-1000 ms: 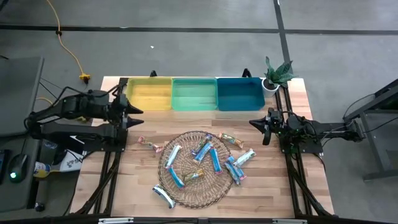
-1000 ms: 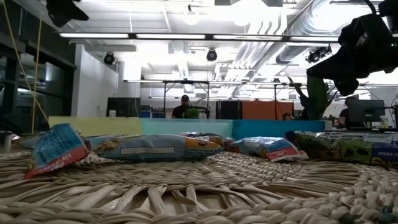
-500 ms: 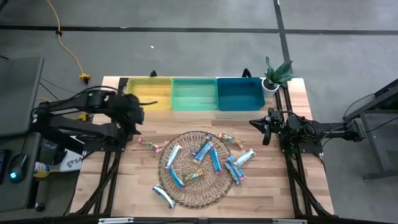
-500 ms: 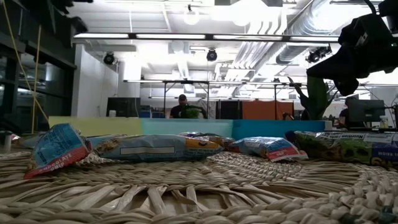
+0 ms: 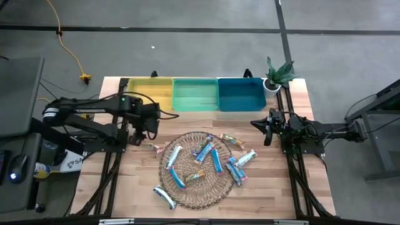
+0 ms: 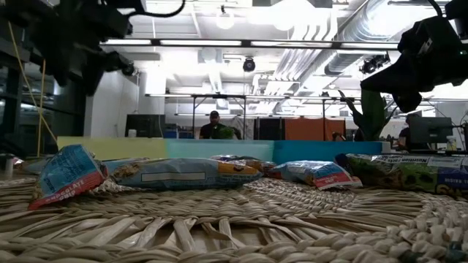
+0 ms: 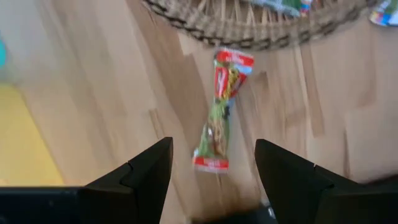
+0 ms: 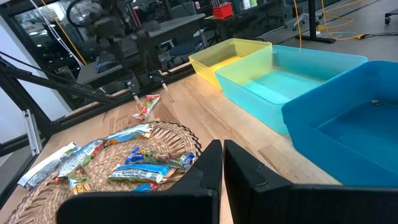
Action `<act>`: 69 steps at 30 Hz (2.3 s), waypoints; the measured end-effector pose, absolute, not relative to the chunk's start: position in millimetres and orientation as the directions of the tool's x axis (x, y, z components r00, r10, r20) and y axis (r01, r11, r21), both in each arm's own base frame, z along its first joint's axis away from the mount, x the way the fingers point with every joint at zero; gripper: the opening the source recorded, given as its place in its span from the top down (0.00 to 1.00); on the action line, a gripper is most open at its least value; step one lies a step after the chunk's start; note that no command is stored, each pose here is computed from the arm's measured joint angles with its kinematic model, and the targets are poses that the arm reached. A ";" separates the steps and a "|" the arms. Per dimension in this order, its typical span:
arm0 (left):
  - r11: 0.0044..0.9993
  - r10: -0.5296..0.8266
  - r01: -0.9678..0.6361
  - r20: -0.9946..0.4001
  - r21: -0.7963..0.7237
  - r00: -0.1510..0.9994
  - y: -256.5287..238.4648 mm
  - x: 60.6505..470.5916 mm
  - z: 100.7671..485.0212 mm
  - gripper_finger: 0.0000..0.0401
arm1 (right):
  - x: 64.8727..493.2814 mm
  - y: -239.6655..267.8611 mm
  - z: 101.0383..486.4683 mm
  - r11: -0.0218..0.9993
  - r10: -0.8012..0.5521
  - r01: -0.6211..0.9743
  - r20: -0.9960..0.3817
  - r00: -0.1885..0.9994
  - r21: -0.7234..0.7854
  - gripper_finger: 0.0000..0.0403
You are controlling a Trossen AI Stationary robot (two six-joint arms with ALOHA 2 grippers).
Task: Pick and place Granola Bars by type
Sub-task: Put the red granola bar into the yellow bin
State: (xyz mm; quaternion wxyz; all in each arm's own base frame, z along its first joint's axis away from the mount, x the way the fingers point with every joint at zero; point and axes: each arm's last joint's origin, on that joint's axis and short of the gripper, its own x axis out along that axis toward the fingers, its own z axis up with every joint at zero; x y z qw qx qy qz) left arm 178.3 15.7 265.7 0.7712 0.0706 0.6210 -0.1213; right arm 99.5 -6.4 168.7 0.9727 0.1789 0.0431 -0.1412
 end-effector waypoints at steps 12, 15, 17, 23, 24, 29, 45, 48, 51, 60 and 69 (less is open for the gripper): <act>0.951 -0.114 0.304 -0.975 -0.052 0.189 -6.0 187.3 212.4 0.44 | 99.5 -6.4 168.7 0.896 -0.259 0.290 -0.134 0.956 0.336 1.00; 0.960 -0.065 0.280 -0.980 -0.009 0.190 -8.5 192.2 209.9 0.44 | 99.5 -6.4 168.7 0.896 -0.259 0.290 -0.134 0.956 0.336 1.00; 0.961 -0.058 0.276 -0.984 -0.009 0.169 -8.4 193.5 206.9 0.44 | 99.5 -6.4 168.8 0.896 -0.259 0.290 -0.134 0.956 0.336 1.00; 0.969 -0.057 0.246 -0.993 -0.029 0.106 -8.7 201.6 193.9 0.44 | 99.5 -6.4 168.8 0.896 -0.260 0.290 -0.134 0.956 0.336 1.00; 0.972 -0.056 0.234 -0.994 -0.032 0.095 -8.7 203.1 191.7 0.44 | 99.5 -6.4 168.7 0.896 -0.259 0.290 -0.134 0.956 0.336 1.00; 0.981 -0.054 0.191 -0.997 -0.041 0.060 -8.6 210.1 185.1 0.44 | 99.5 -6.4 168.7 0.896 -0.259 0.290 -0.134 0.956 0.336 1.00; 0.969 -0.095 0.230 -0.995 -0.090 0.009 -9.7 210.2 177.3 0.44 | 99.5 -6.4 168.7 0.896 -0.259 0.290 -0.134 0.956 0.336 1.00; 0.970 -0.090 0.227 -0.996 -0.092 -0.021 -9.6 212.3 171.6 0.44 | 99.5 -6.4 168.7 0.896 -0.260 0.290 -0.134 0.956 0.336 1.00; 0.972 -0.078 0.218 -0.995 -0.088 -0.055 -9.4 214.5 164.9 0.44 | 99.5 -6.4 168.7 0.896 -0.259 0.290 -0.134 0.956 0.336 1.00; 0.974 -0.062 0.204 -0.985 -0.095 -0.161 -9.2 220.4 143.1 0.44 | 99.5 -6.4 168.7 0.896 -0.259 0.290 -0.134 0.956 0.336 1.00; 0.975 -0.058 0.199 -0.981 -0.095 -0.188 -9.3 222.6 137.0 0.44 | 99.5 -6.4 168.7 0.896 -0.259 0.290 -0.134 0.956 0.336 1.00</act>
